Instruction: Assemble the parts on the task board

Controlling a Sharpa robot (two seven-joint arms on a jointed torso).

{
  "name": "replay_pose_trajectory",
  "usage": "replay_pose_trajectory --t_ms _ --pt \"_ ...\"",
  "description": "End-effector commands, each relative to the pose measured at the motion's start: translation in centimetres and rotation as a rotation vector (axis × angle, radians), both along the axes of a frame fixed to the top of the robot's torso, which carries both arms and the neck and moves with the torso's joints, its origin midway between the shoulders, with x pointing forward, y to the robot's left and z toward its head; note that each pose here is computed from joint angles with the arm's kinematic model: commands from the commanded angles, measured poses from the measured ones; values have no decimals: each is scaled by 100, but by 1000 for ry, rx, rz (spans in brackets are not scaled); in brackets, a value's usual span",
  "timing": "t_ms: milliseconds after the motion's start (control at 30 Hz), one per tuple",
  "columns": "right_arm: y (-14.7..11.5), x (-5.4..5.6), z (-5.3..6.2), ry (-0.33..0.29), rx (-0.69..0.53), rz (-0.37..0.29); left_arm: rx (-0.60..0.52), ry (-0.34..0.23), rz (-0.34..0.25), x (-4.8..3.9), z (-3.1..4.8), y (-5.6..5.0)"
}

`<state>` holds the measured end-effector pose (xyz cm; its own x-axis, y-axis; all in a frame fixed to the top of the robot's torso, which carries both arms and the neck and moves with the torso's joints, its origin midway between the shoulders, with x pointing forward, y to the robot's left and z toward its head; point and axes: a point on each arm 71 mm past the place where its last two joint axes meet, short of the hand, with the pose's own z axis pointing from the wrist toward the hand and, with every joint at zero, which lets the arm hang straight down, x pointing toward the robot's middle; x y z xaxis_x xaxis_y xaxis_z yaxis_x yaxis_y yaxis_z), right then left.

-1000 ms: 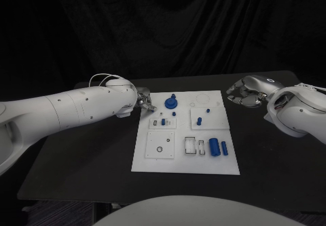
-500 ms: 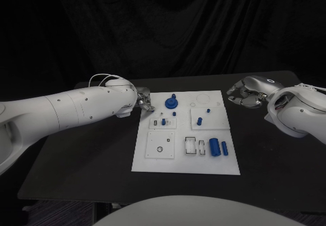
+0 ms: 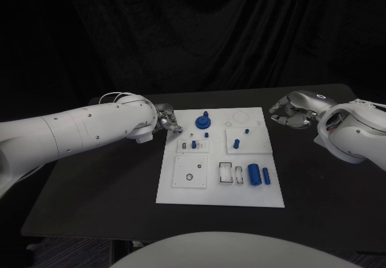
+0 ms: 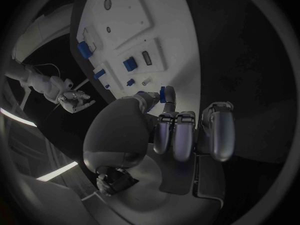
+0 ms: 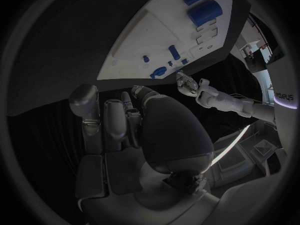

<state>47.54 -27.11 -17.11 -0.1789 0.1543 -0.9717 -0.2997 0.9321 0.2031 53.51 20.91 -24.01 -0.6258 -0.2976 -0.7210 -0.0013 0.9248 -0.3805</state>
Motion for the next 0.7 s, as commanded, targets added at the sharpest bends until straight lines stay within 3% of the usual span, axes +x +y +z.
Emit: replay_pose_trajectory --t_ms 33,367,700 --pt "-22 -6 -16 12 -10 -20 -170 45 78 -65 4 -4" --pt "-36 -7 -17 13 -11 -24 -238 39 109 -266 32 107" --pt "-35 0 -17 10 -10 -26 -204 -65 78 -502 -35 109"
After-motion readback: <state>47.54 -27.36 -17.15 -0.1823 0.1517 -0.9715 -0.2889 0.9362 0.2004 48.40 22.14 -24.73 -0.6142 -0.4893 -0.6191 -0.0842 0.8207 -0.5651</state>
